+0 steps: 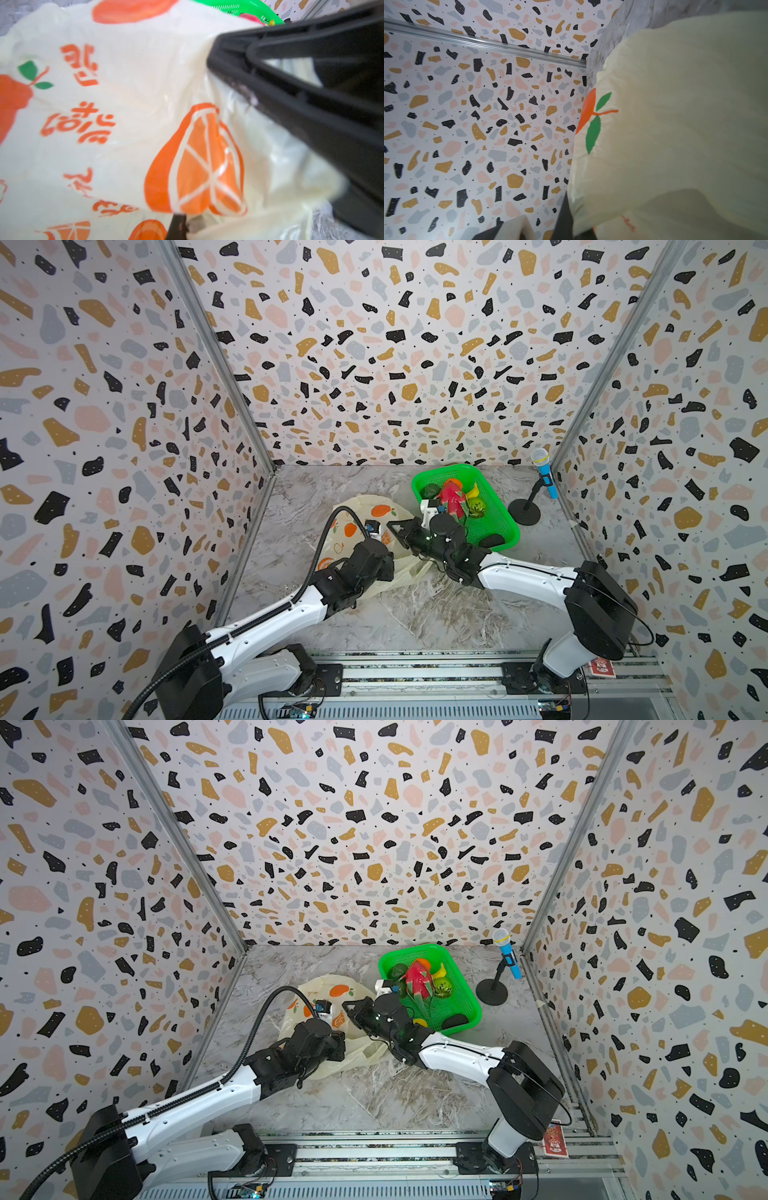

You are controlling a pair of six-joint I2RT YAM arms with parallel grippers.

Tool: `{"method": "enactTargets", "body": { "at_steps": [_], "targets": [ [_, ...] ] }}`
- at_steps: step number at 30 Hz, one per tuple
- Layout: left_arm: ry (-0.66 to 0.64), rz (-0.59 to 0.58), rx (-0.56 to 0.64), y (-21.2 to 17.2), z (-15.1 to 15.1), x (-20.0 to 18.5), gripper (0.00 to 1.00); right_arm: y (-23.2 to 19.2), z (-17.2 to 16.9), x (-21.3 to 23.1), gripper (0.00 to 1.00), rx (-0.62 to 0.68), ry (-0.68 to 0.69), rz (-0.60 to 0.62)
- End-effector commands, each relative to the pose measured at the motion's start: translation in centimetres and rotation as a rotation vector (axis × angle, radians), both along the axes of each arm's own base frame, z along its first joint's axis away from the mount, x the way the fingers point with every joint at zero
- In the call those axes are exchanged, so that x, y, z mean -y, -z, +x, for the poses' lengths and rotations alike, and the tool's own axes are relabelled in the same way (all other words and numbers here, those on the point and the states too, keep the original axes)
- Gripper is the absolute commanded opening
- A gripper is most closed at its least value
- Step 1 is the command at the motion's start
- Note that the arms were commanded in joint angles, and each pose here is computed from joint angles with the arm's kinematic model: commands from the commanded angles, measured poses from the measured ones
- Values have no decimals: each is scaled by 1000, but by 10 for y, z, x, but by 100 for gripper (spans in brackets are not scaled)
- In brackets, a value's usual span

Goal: Place the fruits into the plastic bag

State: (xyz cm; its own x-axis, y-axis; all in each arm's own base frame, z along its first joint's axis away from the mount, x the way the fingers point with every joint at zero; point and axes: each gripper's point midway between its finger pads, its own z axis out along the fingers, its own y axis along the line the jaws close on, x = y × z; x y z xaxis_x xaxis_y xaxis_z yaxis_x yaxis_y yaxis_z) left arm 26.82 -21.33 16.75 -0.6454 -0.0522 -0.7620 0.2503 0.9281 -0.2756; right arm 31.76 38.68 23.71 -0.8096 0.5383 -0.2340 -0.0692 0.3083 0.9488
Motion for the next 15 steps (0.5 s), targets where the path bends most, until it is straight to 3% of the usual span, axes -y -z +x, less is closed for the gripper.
{"method": "enactTargets", "body": {
  "at_steps": [1, 2, 4, 8, 15],
  "targets": [
    [76, -49, 50, -32, -6, 6, 0, 7, 14, 33, 31, 83, -91, -150],
    [102, -70, 53, -36, -9, 8, 0, 12, 16, 40, 42, 78, -125, -153],
    [138, -107, 62, -41, -12, 11, 0, 16, 14, 53, 55, 79, -183, -118],
    [139, -142, 49, -39, -8, 9, 0, 6, -3, 69, 66, 141, -267, -23],
    [105, -178, 46, -36, 4, 6, 0, -10, -34, 64, 68, 239, -366, -91]
  ]
}}
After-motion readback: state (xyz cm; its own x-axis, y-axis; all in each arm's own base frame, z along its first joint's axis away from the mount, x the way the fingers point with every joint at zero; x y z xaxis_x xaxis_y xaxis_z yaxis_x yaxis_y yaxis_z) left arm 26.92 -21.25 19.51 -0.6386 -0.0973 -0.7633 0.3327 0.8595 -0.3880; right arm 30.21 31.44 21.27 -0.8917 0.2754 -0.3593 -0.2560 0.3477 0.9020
